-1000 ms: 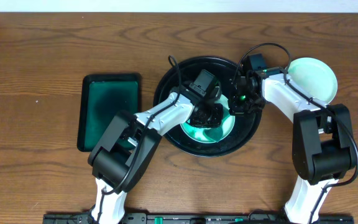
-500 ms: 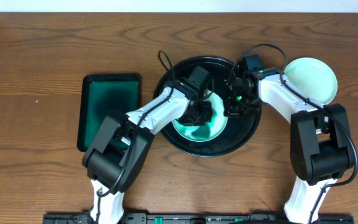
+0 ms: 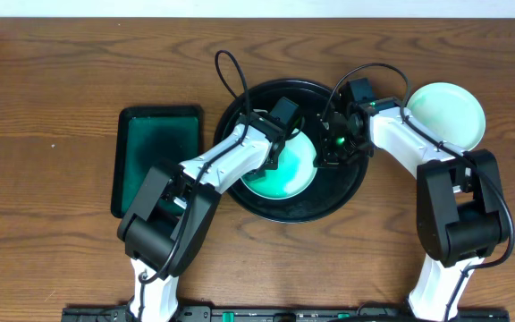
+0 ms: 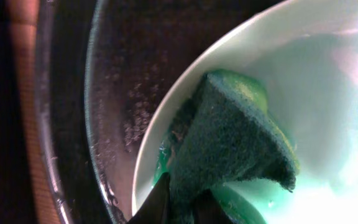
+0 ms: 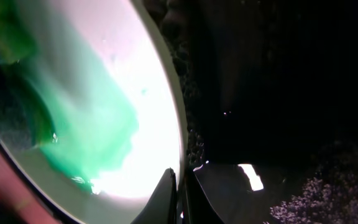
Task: Clean dirty plates on tray and stack at the side
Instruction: 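Scrub the last plate with the sponge while the right gripper holds it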
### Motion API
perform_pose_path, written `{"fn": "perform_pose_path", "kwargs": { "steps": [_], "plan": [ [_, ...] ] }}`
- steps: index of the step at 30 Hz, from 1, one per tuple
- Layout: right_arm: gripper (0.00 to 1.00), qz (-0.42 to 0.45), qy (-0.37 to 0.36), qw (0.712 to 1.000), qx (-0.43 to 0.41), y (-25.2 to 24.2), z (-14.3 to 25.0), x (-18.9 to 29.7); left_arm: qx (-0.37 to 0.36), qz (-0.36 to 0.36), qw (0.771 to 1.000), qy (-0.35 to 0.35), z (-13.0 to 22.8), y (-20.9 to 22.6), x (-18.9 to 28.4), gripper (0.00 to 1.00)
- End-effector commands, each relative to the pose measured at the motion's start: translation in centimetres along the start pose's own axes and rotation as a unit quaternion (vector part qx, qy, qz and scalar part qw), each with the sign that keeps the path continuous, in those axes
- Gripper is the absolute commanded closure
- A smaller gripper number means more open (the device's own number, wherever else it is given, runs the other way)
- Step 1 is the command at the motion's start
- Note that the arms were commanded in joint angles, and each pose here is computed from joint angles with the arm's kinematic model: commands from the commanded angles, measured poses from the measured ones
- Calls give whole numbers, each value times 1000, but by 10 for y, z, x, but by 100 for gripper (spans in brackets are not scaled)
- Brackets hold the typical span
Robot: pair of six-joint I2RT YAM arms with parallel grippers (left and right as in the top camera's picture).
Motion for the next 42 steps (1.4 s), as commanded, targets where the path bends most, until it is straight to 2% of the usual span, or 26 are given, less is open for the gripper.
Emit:
{"fn": "perform_pose_path", "kwargs": {
  "steps": [1,6,11,17,27,31,34,40,42],
  "plan": [
    [99,56,-4,998,-16,-18,0,0,-31,-145,989,16,7,38,-40,93],
    [99,56,-6,998,-15,-18,-1,0,-75,31,995,48,-1,0,-30,93],
    [99,56,-5,998,-15,-18,-1,0,-113,186,974,55,-3,-40,-11,93],
    [99,56,-5,998,-15,-18,-1,0,-131,260,955,60,4,-66,1,93],
    [99,56,-5,998,-15,-18,-1,0,-134,398,902,96,9,-86,18,93],
    [99,56,-5,998,-15,-18,-1,0,-134,422,891,101,10,-89,21,93],
    [99,56,-5,998,-15,-18,-1,0,-129,416,895,99,8,-85,19,93],
    [99,56,-5,998,-15,-18,-1,0,-58,315,943,92,-9,-50,6,93],
    [99,56,-6,998,-15,-18,-1,0,-33,264,961,82,-19,-24,9,93]
  ]
}}
Point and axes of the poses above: each gripper's point midway between its finger pads, its own x axis back along the fingers, its own y axis along the line the jaws close on, z = x × y, the point moved 9 cm from there along x, back along the fingers, and after that the axes turned 3 degrees about -x, right-handed, at the moved point
